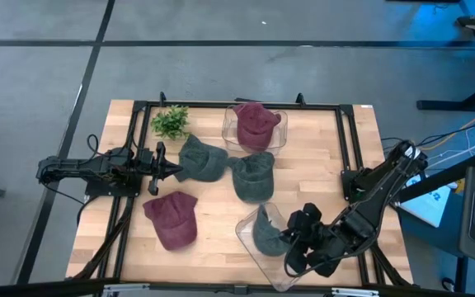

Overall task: Pick & Place hat
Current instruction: Put the right black cap into the bottom transparent bin

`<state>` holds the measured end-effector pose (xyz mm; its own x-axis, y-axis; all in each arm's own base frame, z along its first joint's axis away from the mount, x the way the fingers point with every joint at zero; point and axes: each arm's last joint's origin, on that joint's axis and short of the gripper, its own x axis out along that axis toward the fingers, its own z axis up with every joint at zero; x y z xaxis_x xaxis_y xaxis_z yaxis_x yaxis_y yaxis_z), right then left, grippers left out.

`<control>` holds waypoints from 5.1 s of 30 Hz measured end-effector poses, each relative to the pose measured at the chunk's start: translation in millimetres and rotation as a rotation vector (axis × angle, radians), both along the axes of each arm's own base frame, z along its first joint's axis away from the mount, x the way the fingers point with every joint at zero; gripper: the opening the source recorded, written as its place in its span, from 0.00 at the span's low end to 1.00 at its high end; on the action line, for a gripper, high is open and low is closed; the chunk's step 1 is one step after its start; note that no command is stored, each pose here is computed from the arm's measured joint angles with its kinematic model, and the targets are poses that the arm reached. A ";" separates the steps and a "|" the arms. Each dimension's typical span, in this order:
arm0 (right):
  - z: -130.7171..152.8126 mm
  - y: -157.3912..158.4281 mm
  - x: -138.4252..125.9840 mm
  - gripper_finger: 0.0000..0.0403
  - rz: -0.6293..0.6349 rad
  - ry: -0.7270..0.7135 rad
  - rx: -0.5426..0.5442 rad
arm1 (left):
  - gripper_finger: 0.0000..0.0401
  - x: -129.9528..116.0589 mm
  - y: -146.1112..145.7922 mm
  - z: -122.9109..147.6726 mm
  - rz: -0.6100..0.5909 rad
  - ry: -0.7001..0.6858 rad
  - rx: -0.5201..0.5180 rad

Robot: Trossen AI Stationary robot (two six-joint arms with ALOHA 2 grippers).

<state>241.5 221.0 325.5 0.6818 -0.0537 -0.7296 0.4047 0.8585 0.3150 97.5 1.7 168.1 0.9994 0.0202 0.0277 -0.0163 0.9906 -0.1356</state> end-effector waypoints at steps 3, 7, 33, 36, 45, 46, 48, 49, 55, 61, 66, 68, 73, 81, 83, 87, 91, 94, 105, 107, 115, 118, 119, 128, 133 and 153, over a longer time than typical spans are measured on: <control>-3.5 0.4 3.0 0.16 0.004 0.009 -0.016 | 0.03 0.0 0.0 0.0 0.000 0.000 0.000; -7.3 -1.2 6.8 0.16 0.000 0.024 -0.035 | 0.02 0.0 0.0 0.0 0.000 0.000 0.000; -32.1 -12.2 14.0 0.35 0.021 0.224 -0.180 | 0.03 0.0 0.0 0.0 0.000 0.000 0.000; -32.1 -12.9 14.5 0.42 0.021 0.225 -0.181 | 0.03 0.0 0.0 0.0 0.000 0.000 0.000; -18.5 -18.9 9.1 0.55 0.057 0.188 -0.185 | 0.02 0.0 0.0 0.0 0.001 0.000 0.000; -16.7 -19.8 8.3 0.56 0.057 0.182 -0.184 | 0.02 0.0 0.0 0.0 0.001 0.000 0.000; -11.6 -23.1 6.4 0.57 0.060 0.168 -0.185 | 0.02 0.0 0.0 0.0 0.001 0.000 0.000; -9.3 -24.4 5.4 0.57 0.061 0.160 -0.185 | 0.03 0.0 0.0 0.0 0.000 0.000 0.000; 5.9 -32.9 -2.3 0.56 0.077 0.103 -0.217 | 0.03 0.0 0.0 0.0 0.001 0.000 0.000; 20.5 -42.3 -10.9 0.56 0.077 0.050 -0.237 | 0.03 0.0 0.0 0.0 0.001 0.000 0.000; 29.3 -49.2 -17.3 0.56 0.080 0.025 -0.256 | 0.03 0.0 0.0 0.0 0.001 0.000 0.000; 33.1 -52.4 -20.5 0.56 0.078 0.014 -0.262 | 0.03 0.0 0.0 0.0 0.001 0.000 0.000; 42.2 -59.6 -28.3 0.57 0.084 -0.010 -0.270 | 0.02 0.0 0.0 0.0 0.001 0.000 0.000; 58.0 -74.9 -43.8 0.57 0.079 -0.055 -0.300 | 0.02 0.0 0.0 0.0 0.001 0.000 0.000; 61.3 -78.7 -46.5 0.57 0.085 -0.064 -0.308 | 0.03 0.0 0.0 0.0 0.001 0.000 0.000; 67.2 -87.4 -50.9 0.57 0.100 -0.072 -0.331 | 0.03 0.0 0.0 0.0 0.001 0.000 0.000; 70.9 -96.4 -54.0 0.57 0.114 -0.065 -0.367 | 0.03 0.0 0.0 0.0 0.001 0.000 0.000; 73.3 -103.4 -56.1 0.57 0.121 -0.057 -0.392 | 0.03 0.0 0.0 0.0 0.000 0.000 0.000; 82.3 -131.1 -62.2 0.57 0.114 -0.037 -0.471 | 0.02 0.0 0.0 0.0 0.001 0.000 0.000; 83.0 -136.0 -62.4 0.57 0.108 -0.027 -0.487 | 0.02 0.0 0.0 0.0 0.001 0.000 0.000; 84.7 -156.2 -57.3 0.57 0.098 0.020 -0.574 | 0.02 0.0 0.0 0.0 0.001 0.000 0.000; 85.1 -163.6 -55.5 0.57 0.096 0.041 -0.606 | 0.03 0.0 0.0 0.0 0.000 0.000 0.000; 85.1 -165.6 -54.9 0.57 0.098 0.049 -0.618 | 0.03 0.0 0.0 0.0 0.001 0.000 0.000; 86.3 -182.5 -49.3 0.57 0.119 0.101 -0.714 | 0.03 0.0 0.0 0.1 0.000 0.000 0.000; 89.2 -189.3 -43.5 0.57 0.167 0.088 -0.741 | 0.03 0.0 0.0 0.0 0.000 0.000 0.000; 86.7 -221.8 -10.7 0.57 0.289 0.021 -0.640 | 0.03 0.0 0.0 0.0 0.001 0.000 0.000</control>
